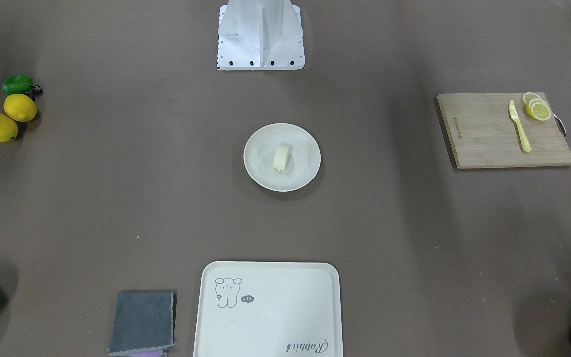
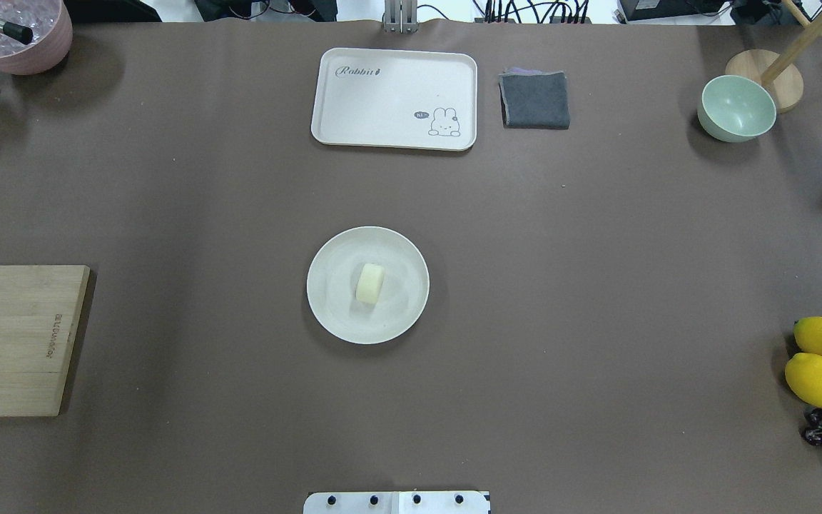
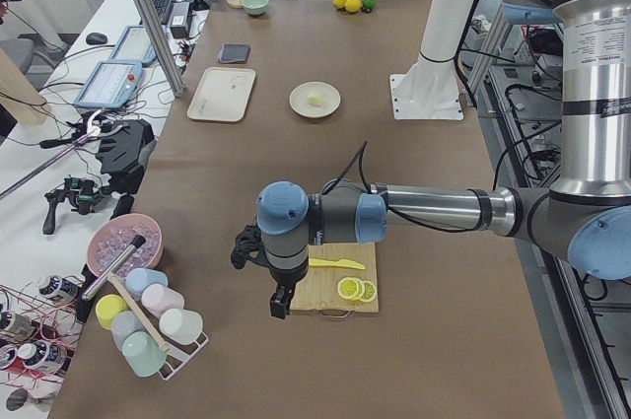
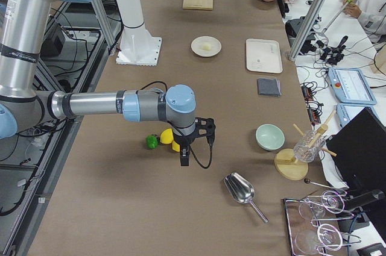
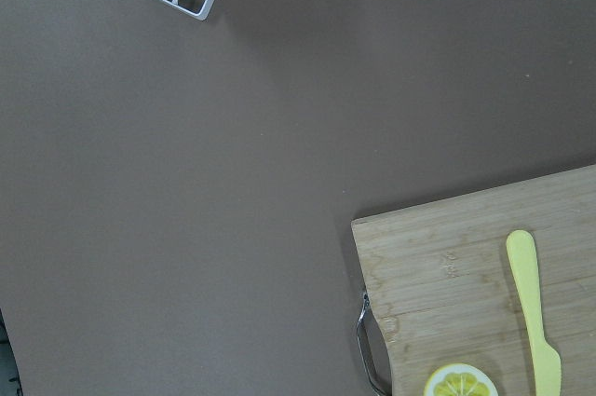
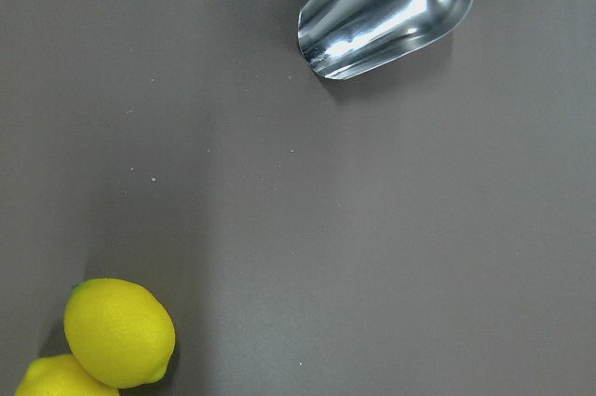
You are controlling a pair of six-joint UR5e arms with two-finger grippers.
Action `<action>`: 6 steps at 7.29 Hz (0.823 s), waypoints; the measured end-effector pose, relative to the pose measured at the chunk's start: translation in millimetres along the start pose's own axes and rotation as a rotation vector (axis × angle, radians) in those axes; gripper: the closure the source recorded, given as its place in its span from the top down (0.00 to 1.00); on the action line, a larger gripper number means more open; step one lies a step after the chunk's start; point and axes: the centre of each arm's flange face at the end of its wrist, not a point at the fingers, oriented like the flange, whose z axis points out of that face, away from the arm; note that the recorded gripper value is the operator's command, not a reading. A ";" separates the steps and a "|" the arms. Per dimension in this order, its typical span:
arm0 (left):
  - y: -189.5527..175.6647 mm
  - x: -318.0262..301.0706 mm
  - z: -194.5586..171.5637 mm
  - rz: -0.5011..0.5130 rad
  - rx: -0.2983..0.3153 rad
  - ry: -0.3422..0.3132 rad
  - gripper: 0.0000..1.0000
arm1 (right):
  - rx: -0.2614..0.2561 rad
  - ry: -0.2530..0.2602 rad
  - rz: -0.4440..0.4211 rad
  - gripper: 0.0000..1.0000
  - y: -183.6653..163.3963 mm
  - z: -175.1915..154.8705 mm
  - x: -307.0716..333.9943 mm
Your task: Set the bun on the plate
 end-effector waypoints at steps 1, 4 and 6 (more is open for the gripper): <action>9.1 -6.4 10.6 0.014 0.018 -0.003 0.98 | 0.000 0.000 0.000 1.00 0.0 0.0 0.0; 17.9 -14.7 23.1 0.018 0.025 -0.002 0.97 | 0.000 0.000 0.000 1.00 0.0 0.0 0.0; 19.2 -16.1 25.1 0.017 0.024 -0.001 0.98 | 0.000 0.000 0.000 1.00 0.0 0.0 0.0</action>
